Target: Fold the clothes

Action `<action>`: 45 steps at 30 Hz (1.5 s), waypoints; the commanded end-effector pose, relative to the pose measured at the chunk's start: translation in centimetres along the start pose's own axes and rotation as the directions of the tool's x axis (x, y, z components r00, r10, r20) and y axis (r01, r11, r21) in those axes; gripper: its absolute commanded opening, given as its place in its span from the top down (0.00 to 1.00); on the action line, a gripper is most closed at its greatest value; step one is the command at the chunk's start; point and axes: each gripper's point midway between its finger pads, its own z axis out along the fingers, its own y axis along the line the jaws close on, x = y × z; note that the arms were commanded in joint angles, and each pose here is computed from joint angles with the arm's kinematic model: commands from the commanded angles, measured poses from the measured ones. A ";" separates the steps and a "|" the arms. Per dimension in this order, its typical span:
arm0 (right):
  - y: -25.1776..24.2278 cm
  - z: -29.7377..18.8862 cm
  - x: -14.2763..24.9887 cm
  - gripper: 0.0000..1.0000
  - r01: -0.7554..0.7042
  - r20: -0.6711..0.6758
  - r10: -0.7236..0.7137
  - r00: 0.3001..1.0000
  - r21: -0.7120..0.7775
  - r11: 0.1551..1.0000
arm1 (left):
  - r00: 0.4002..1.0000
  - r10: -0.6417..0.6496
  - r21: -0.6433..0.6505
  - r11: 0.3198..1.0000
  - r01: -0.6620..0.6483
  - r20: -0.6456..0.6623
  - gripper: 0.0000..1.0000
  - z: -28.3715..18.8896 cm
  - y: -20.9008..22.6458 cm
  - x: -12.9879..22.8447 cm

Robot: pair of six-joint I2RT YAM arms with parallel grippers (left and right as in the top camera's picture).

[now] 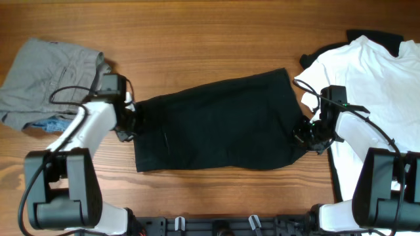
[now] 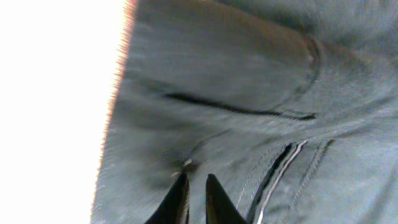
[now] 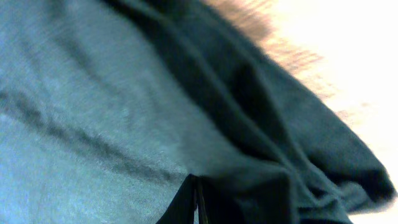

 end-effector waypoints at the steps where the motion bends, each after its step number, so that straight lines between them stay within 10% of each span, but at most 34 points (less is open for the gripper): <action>1: 4.2 -2.8 -0.5 0.92 0.231 0.072 -0.221 0.973 -0.171 0.958 | 0.997 -0.048 0.066 0.997 0.045 0.056 0.47 -3.5 -0.3 -2.0; 3: 6.0 -4.6 -0.6 0.89 0.324 0.141 -0.298 0.944 -0.224 0.919 | 0.997 -0.065 0.077 0.995 0.061 0.051 0.12 -4.0 0.2 -1.9; 6: 7.7 -6.3 -0.7 0.84 0.412 0.230 -0.360 0.904 -0.247 0.877 | 0.999 -0.029 0.070 0.997 0.027 0.031 0.00 -4.0 0.6 -1.4; 27: 8.0 1.4 1.6 0.82 0.359 0.031 -0.359 0.933 -0.154 0.921 | 0.976 0.134 0.083 0.989 -0.121 -0.169 0.00 2.2 2.1 0.9; 42: 8.2 1.7 1.2 0.82 0.365 0.043 -0.363 0.931 -0.158 0.917 | 0.923 0.232 0.060 0.973 -0.224 -0.306 0.33 8.2 0.7 3.9; 45: 8.2 1.7 1.2 0.82 0.365 0.043 -0.363 0.931 -0.159 0.918 | 0.910 0.272 0.062 0.962 -0.267 -0.312 0.61 8.5 -0.1 4.6</action>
